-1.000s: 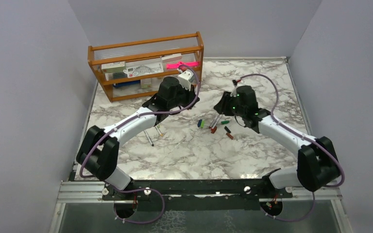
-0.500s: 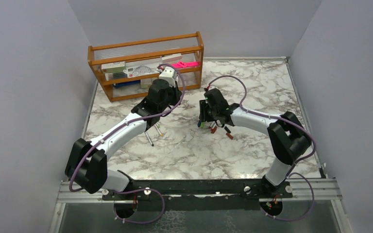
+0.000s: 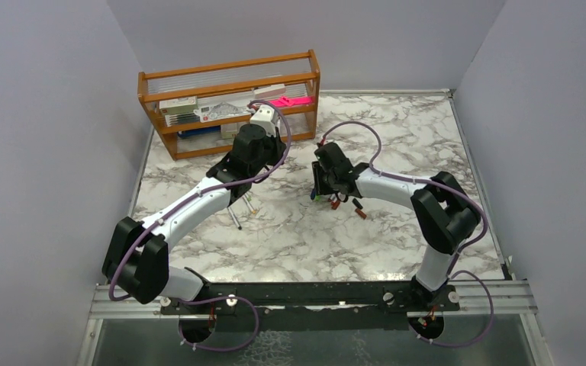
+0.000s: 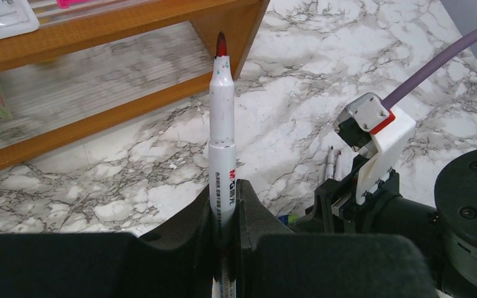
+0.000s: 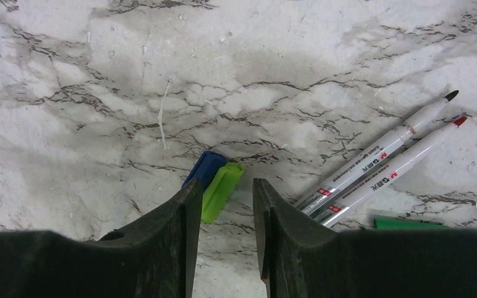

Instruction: Insert the pens into the pen caps

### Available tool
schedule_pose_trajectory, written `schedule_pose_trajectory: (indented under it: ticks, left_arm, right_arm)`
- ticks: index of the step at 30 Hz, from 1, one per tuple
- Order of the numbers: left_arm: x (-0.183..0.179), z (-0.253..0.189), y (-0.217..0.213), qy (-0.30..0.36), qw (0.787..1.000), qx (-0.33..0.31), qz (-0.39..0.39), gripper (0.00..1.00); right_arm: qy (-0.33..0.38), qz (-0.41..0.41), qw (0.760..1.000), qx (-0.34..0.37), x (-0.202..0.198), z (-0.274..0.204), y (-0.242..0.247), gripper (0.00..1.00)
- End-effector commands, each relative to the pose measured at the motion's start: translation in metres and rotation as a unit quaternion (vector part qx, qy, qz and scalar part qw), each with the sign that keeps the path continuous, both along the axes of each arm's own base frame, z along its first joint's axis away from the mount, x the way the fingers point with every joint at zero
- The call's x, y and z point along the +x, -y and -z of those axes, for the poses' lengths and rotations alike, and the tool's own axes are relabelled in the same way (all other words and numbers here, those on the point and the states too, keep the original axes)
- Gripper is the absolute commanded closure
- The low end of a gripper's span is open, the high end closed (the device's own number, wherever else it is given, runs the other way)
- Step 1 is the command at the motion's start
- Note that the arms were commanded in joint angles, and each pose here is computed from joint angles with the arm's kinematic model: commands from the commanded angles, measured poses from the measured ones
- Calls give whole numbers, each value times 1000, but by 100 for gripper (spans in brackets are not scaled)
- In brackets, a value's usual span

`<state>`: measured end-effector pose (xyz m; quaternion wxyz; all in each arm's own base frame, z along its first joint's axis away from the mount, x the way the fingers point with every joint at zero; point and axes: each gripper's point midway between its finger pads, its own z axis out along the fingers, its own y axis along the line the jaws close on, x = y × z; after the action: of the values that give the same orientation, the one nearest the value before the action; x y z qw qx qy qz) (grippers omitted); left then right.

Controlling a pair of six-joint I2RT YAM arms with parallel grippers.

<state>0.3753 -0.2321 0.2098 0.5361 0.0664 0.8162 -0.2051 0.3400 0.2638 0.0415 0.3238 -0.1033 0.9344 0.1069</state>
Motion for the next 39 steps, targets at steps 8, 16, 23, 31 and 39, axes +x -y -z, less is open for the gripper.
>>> schedule_pose_trajectory:
  ticks: [8, 16, 23, 31, 39]
  left_arm:
    - [3, -4, 4, -1, 1000, -2, 2, 100]
    - [1, -3, 6, 1, 1000, 3, 12, 100]
    - [1, -4, 5, 1, 1000, 4, 10, 100]
    - [-6, -7, 29, -1, 997, -37, 68, 100]
    - [-58, -49, 97, 6, 945, -184, 271, 100]
  right_arm:
    - [-8, 11, 999, -30, -1, 14, 5, 63]
    - [-23, 10, 999, -42, -3, 28, 6, 63]
    - [-24, 8, 999, -39, -4, 26, 4, 86]
    - [37, -7, 996, 78, 4, -38, -25, 99]
    - [202, 27, 953, 224, 22, -156, -16, 99]
